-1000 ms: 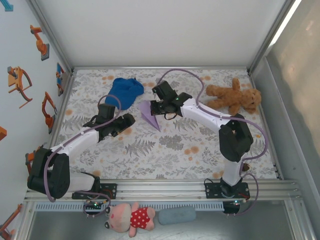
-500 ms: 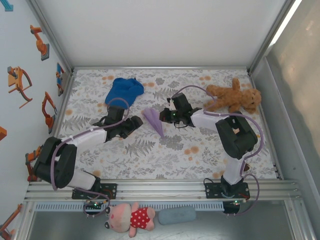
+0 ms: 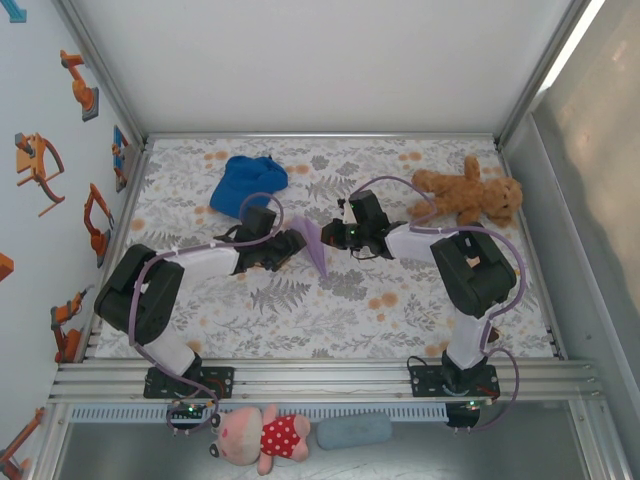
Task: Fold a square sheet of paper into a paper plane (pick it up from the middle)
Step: Turn over the paper plane at the center of the table, then move a paper plane to the center of the table.
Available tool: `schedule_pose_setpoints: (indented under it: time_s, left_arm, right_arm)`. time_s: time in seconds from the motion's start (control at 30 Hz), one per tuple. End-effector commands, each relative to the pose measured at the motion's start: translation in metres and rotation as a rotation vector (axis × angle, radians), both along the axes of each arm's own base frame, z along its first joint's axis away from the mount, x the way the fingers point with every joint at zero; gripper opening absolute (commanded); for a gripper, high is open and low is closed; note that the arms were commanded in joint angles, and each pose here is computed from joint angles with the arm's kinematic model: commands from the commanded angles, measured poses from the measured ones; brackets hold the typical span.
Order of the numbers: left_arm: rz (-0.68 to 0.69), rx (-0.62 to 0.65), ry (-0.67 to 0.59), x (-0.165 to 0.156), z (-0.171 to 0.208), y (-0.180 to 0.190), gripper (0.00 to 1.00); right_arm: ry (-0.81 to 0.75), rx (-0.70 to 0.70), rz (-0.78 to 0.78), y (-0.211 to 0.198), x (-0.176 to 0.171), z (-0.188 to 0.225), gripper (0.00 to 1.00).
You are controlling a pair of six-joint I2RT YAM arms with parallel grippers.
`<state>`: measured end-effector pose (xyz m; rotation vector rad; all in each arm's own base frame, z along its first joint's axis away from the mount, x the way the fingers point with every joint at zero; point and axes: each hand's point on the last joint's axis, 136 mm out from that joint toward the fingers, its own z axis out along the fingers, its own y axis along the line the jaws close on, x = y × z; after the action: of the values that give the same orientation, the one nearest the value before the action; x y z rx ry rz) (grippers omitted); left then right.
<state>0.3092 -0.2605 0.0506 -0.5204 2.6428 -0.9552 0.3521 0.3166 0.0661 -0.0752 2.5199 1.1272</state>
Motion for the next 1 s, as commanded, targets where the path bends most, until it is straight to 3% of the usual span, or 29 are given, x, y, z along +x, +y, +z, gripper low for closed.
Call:
schedule_pose_setpoints:
  time_s: [0.0,0.33,0.7,0.97]
  left_arm:
    - [0.03,0.002,-0.003,0.01,0.005,-0.003,0.57]
    - [0.019,0.036,-0.006,0.012,0.007,-0.002,0.53]
    - [0.012,0.068,0.009,0.014,-0.001,-0.002,0.26]
    - [-0.015,0.076,0.013,0.015,-0.006,-0.003,0.12]
  right_arm:
    - [-0.03,0.028,-0.001,-0.002,0.004,0.011,0.0]
    - [-0.028,0.024,0.003,-0.001,0.006,0.01,0.0]
    - [-0.015,0.024,0.014,0.0,0.004,0.009,0.01]
    - [0.028,0.022,0.101,0.006,-0.006,0.001,0.1]
